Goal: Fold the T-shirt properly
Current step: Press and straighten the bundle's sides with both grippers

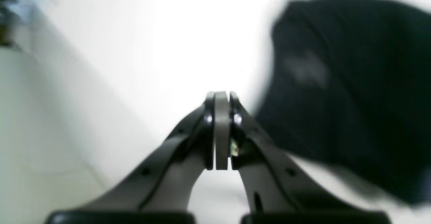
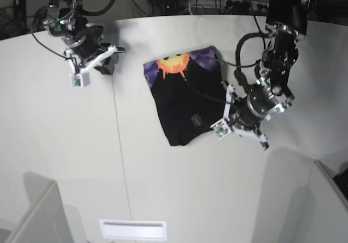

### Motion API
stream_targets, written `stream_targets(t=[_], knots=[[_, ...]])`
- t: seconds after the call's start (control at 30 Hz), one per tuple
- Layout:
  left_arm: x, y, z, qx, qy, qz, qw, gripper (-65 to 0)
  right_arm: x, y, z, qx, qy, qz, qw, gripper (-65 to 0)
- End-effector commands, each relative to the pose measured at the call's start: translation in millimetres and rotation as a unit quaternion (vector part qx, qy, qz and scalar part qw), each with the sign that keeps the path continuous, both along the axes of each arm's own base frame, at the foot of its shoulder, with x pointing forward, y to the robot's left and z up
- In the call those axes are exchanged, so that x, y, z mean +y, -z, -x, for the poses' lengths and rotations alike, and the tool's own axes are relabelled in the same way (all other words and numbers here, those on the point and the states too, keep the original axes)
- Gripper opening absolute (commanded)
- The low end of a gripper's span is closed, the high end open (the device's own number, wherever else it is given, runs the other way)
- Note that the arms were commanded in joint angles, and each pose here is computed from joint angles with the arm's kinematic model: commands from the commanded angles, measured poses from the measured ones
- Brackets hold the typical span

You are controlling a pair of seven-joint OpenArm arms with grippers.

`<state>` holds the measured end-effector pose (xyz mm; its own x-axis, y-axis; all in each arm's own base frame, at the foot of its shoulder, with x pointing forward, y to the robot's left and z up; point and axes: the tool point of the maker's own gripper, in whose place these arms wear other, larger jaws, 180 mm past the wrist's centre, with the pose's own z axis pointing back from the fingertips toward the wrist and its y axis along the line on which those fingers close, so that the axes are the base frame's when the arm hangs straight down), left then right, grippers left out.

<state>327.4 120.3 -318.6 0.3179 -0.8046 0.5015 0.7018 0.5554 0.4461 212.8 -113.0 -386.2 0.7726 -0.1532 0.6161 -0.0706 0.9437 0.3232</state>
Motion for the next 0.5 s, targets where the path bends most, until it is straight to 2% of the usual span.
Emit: stream_targets(t=[0.0, 0.1, 0.2, 0.47], knots=[[16, -1, 2, -0.005, -0.014, -0.012, 1.000, -65.0, 7, -14, -10, -0.028, -0.014, -0.003, 0.9995, -65.0], [37, 28, 35, 0.043, -0.037, -0.023, 0.998, -65.0, 27, -22, -17, -0.043, -0.044, -0.011, 0.9981, -65.0], [49, 43, 54, 0.069, -0.055, -0.025, 0.996, -65.0, 40, -29, -26, -0.055, -0.063, -0.017, 0.9964, -65.0], [64, 86, 71, 0.139, -0.080, -0.032, 0.987, -65.0, 46, -27, -32, -0.045, -0.079, -0.015, 0.9958, -65.0]])
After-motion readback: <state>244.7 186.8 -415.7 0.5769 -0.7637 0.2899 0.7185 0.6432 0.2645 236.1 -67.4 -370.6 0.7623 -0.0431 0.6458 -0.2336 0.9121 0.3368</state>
